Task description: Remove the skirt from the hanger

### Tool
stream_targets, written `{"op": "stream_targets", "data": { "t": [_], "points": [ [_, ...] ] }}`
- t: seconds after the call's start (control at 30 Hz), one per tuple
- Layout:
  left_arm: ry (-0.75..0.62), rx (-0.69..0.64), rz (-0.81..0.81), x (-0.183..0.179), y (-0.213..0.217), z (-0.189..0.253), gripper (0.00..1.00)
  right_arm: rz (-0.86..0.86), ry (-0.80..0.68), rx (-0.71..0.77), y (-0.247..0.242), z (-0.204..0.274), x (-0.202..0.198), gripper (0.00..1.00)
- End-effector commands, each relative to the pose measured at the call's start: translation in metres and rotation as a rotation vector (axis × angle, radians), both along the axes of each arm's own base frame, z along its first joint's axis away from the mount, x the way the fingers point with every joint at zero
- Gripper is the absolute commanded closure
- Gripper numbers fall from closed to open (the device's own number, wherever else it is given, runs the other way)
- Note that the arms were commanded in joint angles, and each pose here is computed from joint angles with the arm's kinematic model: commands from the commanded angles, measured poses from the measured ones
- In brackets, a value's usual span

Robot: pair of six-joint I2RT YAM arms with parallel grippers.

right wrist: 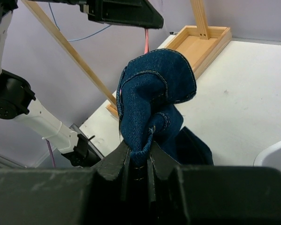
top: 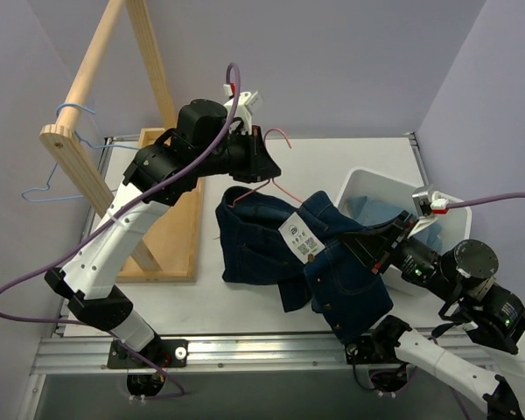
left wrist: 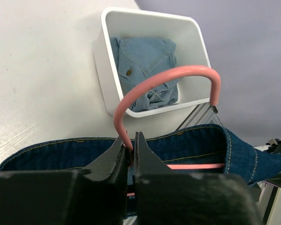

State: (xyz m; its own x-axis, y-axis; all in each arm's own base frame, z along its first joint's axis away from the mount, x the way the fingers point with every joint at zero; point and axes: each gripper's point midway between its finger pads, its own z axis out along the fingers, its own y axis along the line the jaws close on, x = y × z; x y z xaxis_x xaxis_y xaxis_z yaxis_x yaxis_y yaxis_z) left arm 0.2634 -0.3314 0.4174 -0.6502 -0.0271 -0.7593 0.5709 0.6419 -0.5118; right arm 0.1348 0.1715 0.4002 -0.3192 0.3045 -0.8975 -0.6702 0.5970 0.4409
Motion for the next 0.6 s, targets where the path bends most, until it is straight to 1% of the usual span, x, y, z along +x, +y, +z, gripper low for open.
{"op": "stream_targets", "data": {
  "t": [0.0,0.07,0.13,0.17,0.2,0.23,0.27,0.3,0.37,0.4,0.47,0.5,0.53,0.57],
  "points": [
    [-0.072,-0.036,-0.007,0.000,0.004,0.018,0.98,0.007,-0.115,0.162,-0.001,0.051,-0.004,1.00],
    [-0.074,-0.040,-0.007,-0.002,0.006,0.019,0.98,-0.014,-0.092,0.155,-0.002,0.047,0.001,1.00],
    [-0.087,-0.049,-0.004,-0.004,0.010,0.023,0.98,-0.057,-0.015,0.106,-0.002,0.031,0.011,1.00],
    [-0.090,-0.044,0.009,-0.004,0.012,0.023,0.98,-0.092,0.000,0.096,-0.006,0.031,0.015,0.99],
    [-0.096,-0.039,0.012,-0.004,0.014,0.023,0.98,-0.110,0.049,0.051,-0.007,0.018,0.018,0.80],
    [-0.106,-0.039,0.018,-0.006,0.018,0.025,0.98,-0.121,0.086,0.030,-0.004,0.011,0.022,0.71],
    [-0.121,-0.021,0.041,-0.003,0.023,0.025,0.98,-0.131,0.106,0.017,-0.004,0.008,0.024,0.66],
    [-0.128,-0.012,0.047,-0.003,0.026,0.024,0.98,-0.137,0.132,-0.001,-0.004,0.004,0.025,0.55],
    [-0.147,0.008,0.067,-0.004,0.034,0.023,0.98,-0.163,0.174,0.002,-0.007,-0.002,0.027,0.44],
    [-0.153,0.016,0.076,-0.004,0.037,0.022,0.98,-0.173,0.181,0.008,-0.008,-0.003,0.027,0.34],
    [-0.171,0.027,0.092,-0.007,0.046,0.024,0.98,-0.185,0.200,0.026,-0.010,-0.004,0.027,0.20],
    [-0.169,0.040,0.101,-0.005,0.048,0.019,0.98,-0.227,0.205,0.034,-0.015,-0.006,0.031,0.05],
    [-0.174,0.041,0.106,-0.007,0.051,0.020,0.98,-0.240,0.215,0.041,-0.016,-0.008,0.033,0.00],
    [-0.171,0.047,0.108,-0.007,0.052,0.017,0.98,-0.248,0.216,0.051,-0.016,-0.007,0.035,0.00]
  ]
}}
